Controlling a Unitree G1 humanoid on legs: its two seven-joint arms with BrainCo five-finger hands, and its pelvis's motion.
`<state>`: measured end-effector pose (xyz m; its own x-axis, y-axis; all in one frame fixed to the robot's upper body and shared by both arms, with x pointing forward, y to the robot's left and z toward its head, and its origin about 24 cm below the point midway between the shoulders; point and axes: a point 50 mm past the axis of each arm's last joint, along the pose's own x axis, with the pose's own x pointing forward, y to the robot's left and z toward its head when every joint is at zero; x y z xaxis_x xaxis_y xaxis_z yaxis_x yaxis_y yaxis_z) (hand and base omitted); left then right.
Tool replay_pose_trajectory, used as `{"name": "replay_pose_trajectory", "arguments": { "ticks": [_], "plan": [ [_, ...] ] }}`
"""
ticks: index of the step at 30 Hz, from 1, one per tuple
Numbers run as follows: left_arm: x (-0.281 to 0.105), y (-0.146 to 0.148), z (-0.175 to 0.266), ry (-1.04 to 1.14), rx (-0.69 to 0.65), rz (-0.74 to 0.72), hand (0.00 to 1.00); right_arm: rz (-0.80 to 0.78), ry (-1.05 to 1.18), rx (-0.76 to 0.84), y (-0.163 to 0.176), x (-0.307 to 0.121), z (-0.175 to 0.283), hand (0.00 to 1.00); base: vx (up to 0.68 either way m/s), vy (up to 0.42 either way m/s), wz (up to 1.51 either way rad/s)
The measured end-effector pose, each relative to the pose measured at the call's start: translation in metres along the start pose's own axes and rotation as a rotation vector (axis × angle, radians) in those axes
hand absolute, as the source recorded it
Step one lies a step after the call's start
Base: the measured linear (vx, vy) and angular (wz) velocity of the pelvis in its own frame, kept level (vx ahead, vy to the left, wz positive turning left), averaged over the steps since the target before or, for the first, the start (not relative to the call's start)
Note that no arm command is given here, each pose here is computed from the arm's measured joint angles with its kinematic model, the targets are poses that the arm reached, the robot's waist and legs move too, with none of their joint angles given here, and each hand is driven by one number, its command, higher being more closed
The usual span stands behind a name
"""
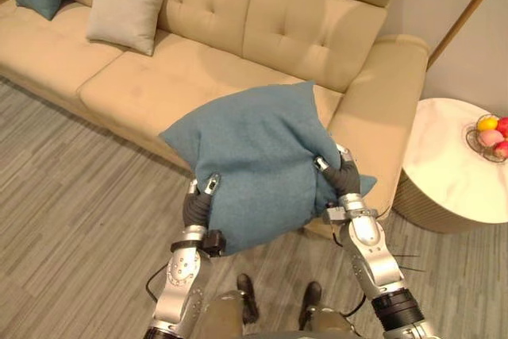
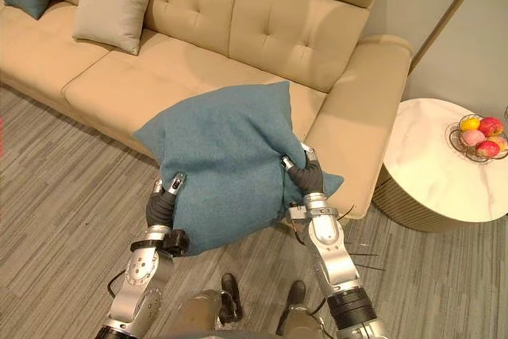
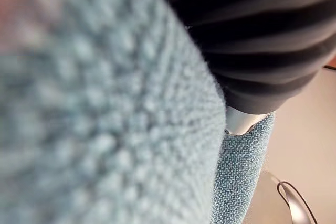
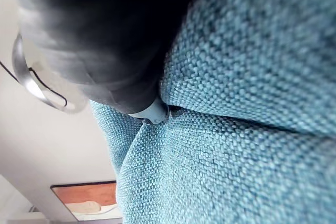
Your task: Pick up cushions and gather them together orderly.
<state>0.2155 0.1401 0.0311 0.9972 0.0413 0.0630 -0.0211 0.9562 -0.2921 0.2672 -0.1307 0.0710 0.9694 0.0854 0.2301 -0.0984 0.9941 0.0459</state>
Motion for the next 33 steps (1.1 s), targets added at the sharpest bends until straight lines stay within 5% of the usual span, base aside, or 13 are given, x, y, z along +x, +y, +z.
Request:
{"name": "replay_pose_trajectory", "arguments": {
  "ticks": [18,33],
  "plan": [
    [0.0,-0.019,-0.018,0.081,0.016,-0.09,1.0,-0.11,0.132,-0.022,-0.031,-0.042,-0.022,1.0,0.39,-0.066,0.29],
    [-0.014,0.0,-0.026,0.132,0.035,-0.028,1.0,-0.092,0.142,0.022,-0.014,-0.047,-0.027,1.0,0.2,0.242,-1.34]
  ]
}}
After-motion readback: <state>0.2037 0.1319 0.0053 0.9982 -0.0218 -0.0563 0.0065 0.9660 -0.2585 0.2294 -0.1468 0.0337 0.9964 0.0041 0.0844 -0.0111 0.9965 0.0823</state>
